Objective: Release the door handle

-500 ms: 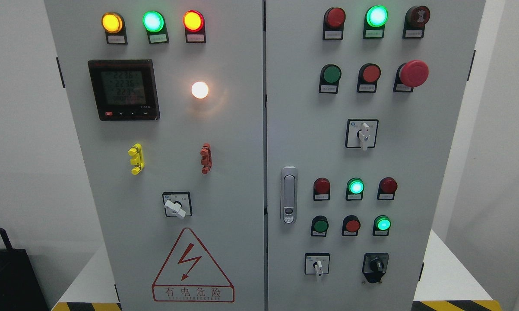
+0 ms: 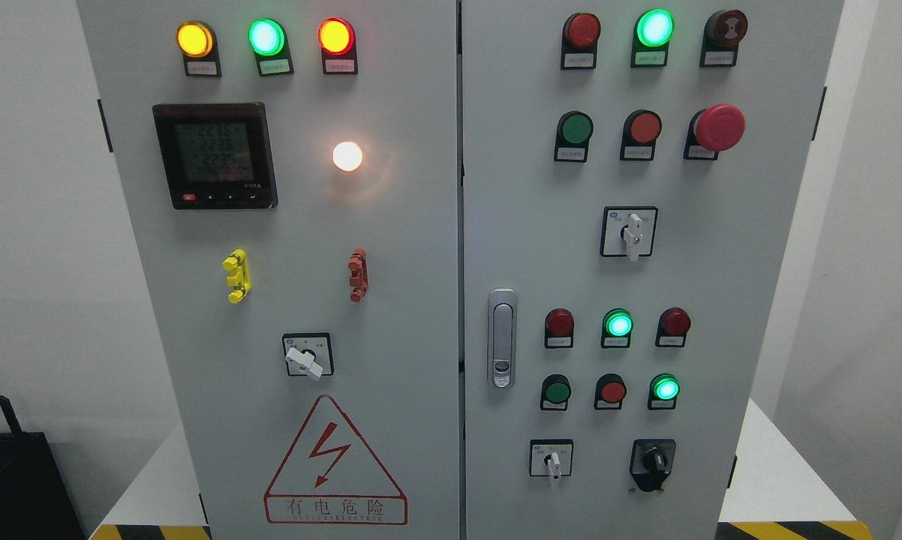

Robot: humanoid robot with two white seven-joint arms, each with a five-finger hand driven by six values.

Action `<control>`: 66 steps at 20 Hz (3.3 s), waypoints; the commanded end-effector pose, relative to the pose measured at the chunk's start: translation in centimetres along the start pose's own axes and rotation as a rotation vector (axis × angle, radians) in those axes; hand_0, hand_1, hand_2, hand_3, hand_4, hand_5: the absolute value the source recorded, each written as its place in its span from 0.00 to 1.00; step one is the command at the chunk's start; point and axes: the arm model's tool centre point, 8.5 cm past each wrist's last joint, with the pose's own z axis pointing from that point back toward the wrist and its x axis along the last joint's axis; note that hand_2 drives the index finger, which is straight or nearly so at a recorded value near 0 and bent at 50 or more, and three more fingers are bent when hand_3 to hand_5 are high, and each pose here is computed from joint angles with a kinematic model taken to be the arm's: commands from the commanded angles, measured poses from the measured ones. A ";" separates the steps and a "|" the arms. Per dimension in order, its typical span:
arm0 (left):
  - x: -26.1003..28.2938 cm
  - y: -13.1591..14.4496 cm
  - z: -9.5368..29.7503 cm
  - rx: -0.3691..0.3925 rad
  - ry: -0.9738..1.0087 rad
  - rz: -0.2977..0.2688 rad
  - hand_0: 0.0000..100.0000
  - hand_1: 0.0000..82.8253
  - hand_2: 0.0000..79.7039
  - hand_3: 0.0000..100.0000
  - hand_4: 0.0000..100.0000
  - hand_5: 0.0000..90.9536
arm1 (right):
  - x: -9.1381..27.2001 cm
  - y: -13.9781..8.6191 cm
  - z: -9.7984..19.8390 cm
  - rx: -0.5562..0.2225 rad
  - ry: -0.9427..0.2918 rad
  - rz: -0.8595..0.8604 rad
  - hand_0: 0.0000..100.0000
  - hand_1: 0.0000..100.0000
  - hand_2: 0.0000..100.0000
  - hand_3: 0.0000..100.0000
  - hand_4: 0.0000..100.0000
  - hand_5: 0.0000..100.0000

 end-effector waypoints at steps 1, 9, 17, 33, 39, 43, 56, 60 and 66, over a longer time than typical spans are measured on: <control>0.0 0.0 0.0 0.000 0.001 0.018 0.12 0.47 0.00 0.00 0.00 0.00 | 0.1 0.1 -0.1 0.005 -0.011 0.013 0.46 0.01 0.00 0.00 0.00 0.00; 0.0 0.0 0.0 0.000 -0.001 0.018 0.12 0.47 0.00 0.00 0.00 0.00 | 1.7 1.8 -0.5 0.085 -0.193 0.382 0.40 0.18 0.00 0.42 0.37 0.30; 0.0 0.0 0.0 0.000 -0.001 0.018 0.12 0.47 0.00 0.00 0.00 0.00 | 4.0 2.5 -3.9 -0.027 -0.334 0.763 0.37 0.24 0.00 0.54 0.49 0.55; 0.0 0.0 0.0 0.000 -0.001 0.018 0.12 0.47 0.00 0.00 0.00 0.00 | 6.5 3.8 -10.2 -0.101 -0.330 1.228 0.34 0.13 0.00 0.78 0.76 0.95; 0.0 0.0 0.0 0.000 -0.001 0.018 0.12 0.47 0.00 0.00 0.00 0.00 | 6.6 4.2 -12.9 -0.105 -0.310 1.298 0.36 0.15 0.00 0.81 0.81 0.99; 0.0 0.0 0.0 0.000 -0.001 0.018 0.12 0.47 0.00 0.00 0.00 0.00 | 7.1 3.6 -14.3 -0.141 -0.283 1.317 0.36 0.15 0.00 0.81 0.80 0.99; 0.0 0.0 0.0 0.000 -0.001 0.017 0.12 0.47 0.00 0.00 0.00 0.00 | 7.5 3.5 -16.0 -0.116 -0.251 1.360 0.37 0.16 0.00 0.81 0.80 0.99; 0.0 0.0 0.0 0.000 -0.001 0.017 0.12 0.47 0.00 0.00 0.00 0.00 | 7.5 3.3 -16.3 -0.125 -0.244 1.363 0.38 0.17 0.00 0.81 0.80 0.99; 0.0 0.0 0.0 0.000 0.001 0.018 0.12 0.47 0.00 0.00 0.00 0.00 | 7.9 3.2 -16.9 -0.117 -0.232 1.370 0.38 0.17 0.00 0.82 0.80 0.99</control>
